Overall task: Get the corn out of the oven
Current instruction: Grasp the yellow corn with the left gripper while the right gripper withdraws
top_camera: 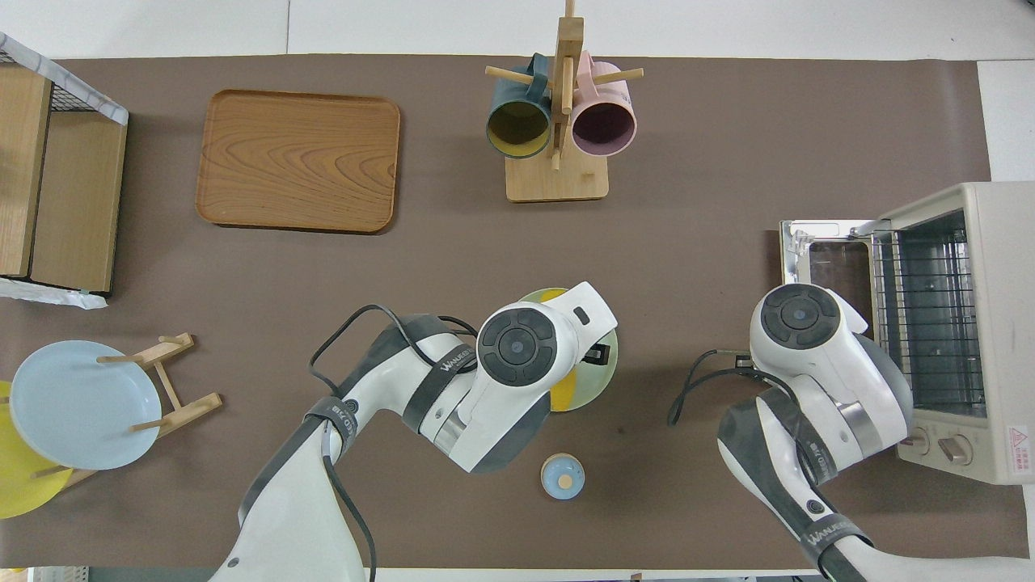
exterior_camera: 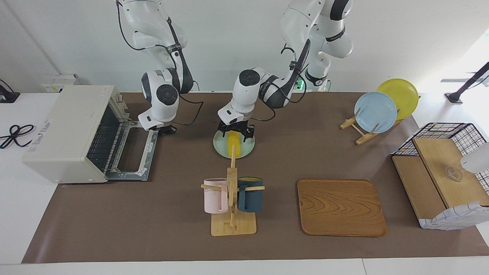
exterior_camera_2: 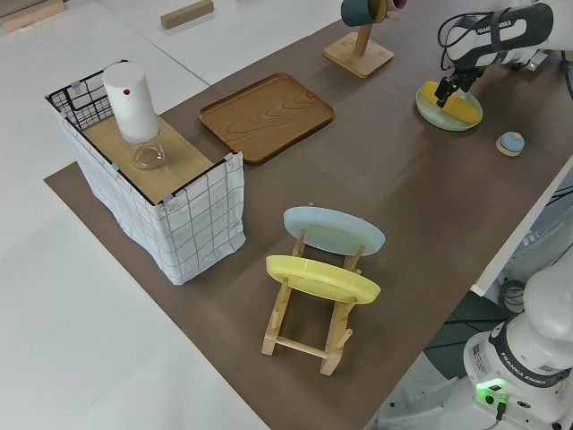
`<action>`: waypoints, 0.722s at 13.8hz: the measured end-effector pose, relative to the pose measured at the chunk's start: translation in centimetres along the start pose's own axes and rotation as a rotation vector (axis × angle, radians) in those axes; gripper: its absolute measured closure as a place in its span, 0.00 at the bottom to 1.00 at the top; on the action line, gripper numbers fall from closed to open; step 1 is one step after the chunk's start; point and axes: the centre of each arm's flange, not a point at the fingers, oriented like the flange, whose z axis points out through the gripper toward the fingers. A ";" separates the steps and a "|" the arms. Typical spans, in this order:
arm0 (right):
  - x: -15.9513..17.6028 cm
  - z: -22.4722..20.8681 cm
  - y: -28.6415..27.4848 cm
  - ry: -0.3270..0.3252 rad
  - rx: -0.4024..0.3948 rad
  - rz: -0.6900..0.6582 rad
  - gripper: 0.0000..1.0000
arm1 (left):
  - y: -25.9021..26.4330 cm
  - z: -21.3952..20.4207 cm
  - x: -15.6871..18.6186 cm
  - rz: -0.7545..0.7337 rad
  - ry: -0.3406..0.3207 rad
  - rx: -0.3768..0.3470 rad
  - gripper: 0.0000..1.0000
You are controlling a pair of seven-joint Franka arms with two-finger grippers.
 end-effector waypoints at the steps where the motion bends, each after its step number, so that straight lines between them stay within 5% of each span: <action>1: 0.0 -0.5 0.0 -0.007 -0.019 -0.005 0.99 | 0.0 0.3 0.2 0.003 0.009 0.006 0.00; 7: 1.9 -7.4 4.0 -0.067 -0.124 -0.058 0.99 | 0.2 1.2 0.0 0.015 0.009 0.028 0.00; 10: 2.7 -9.6 9.1 -0.118 -0.121 -0.109 0.99 | 0.4 1.3 -0.3 0.010 0.008 0.031 0.32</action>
